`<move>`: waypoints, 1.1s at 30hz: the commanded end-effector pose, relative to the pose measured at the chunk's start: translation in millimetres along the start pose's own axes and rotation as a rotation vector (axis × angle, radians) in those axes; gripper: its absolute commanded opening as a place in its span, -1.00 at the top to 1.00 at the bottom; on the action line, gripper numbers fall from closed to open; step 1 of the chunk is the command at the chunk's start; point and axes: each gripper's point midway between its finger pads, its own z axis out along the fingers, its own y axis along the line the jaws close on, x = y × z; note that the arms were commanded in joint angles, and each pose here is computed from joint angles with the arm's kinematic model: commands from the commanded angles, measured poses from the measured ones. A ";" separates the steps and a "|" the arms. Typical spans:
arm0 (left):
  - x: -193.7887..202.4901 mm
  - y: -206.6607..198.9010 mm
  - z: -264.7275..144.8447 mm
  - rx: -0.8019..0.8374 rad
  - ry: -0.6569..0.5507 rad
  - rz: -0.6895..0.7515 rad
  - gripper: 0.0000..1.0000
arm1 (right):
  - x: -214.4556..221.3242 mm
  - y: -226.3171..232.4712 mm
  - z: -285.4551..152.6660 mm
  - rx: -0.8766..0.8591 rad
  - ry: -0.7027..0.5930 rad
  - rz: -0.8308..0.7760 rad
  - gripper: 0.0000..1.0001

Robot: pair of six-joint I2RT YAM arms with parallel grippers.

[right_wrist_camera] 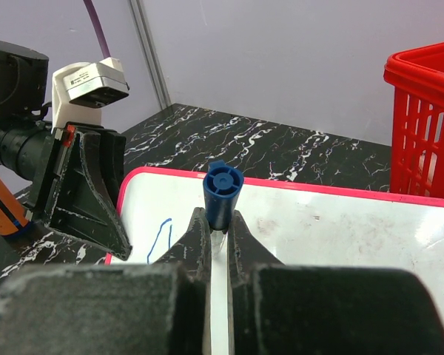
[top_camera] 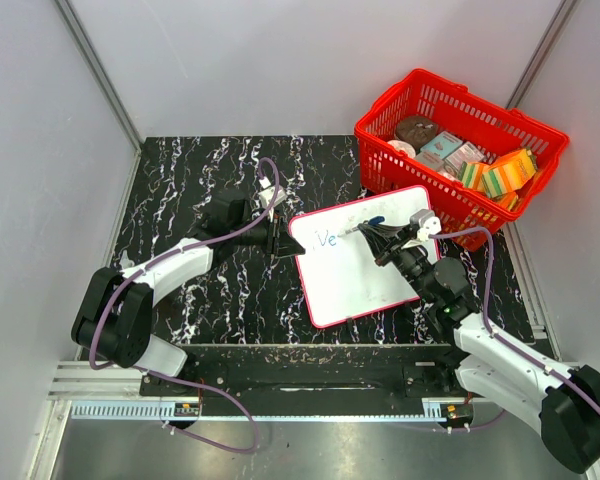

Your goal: Write a sentence on the whiteboard

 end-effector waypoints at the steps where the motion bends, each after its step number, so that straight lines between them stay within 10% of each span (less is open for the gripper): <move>1: 40.3 27.9 3.2 -0.113 0.119 0.109 1.00 | -11.7 -3.1 1.3 0.020 -0.045 0.009 1.00; 33: 43.8 28.4 3.7 -0.119 0.129 0.112 1.00 | -2.9 -18.1 -3.2 0.107 -0.016 0.023 1.00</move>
